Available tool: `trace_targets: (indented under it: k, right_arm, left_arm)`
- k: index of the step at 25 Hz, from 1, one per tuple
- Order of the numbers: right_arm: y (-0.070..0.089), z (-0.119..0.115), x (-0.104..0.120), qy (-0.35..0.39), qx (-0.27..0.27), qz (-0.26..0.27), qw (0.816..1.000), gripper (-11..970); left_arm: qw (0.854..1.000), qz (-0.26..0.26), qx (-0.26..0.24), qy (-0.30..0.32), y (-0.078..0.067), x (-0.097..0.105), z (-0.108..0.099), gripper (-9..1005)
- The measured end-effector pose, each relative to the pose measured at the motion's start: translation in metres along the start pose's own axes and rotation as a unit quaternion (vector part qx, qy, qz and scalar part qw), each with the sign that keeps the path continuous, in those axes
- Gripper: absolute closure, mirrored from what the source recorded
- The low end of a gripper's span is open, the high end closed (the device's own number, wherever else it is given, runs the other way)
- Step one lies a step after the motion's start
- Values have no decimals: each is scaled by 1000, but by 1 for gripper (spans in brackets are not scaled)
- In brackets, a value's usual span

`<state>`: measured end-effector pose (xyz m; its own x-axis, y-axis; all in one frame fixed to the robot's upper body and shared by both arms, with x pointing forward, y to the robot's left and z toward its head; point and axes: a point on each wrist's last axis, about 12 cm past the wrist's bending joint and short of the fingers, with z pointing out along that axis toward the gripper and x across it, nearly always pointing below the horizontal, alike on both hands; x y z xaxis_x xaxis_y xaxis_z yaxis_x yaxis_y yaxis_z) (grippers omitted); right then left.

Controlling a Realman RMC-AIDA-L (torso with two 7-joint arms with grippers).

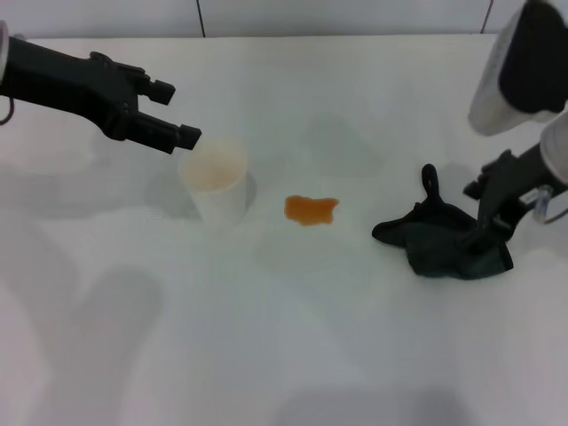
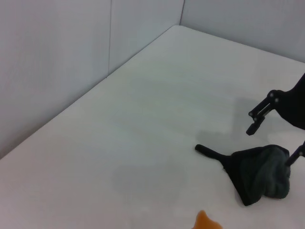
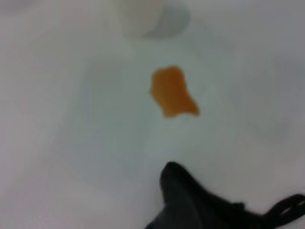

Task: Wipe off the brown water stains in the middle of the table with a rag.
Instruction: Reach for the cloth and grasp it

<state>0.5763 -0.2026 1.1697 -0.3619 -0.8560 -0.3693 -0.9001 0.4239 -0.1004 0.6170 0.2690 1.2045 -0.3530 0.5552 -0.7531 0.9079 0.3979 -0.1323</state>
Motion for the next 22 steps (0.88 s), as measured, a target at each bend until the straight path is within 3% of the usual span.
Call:
trace_targets:
  k: [22]
  right_arm:
    - [10, 27, 2, -17, -8, 10, 1000, 141]
  left_arm:
    - [1000, 13, -12, 7, 1, -3, 11, 135]
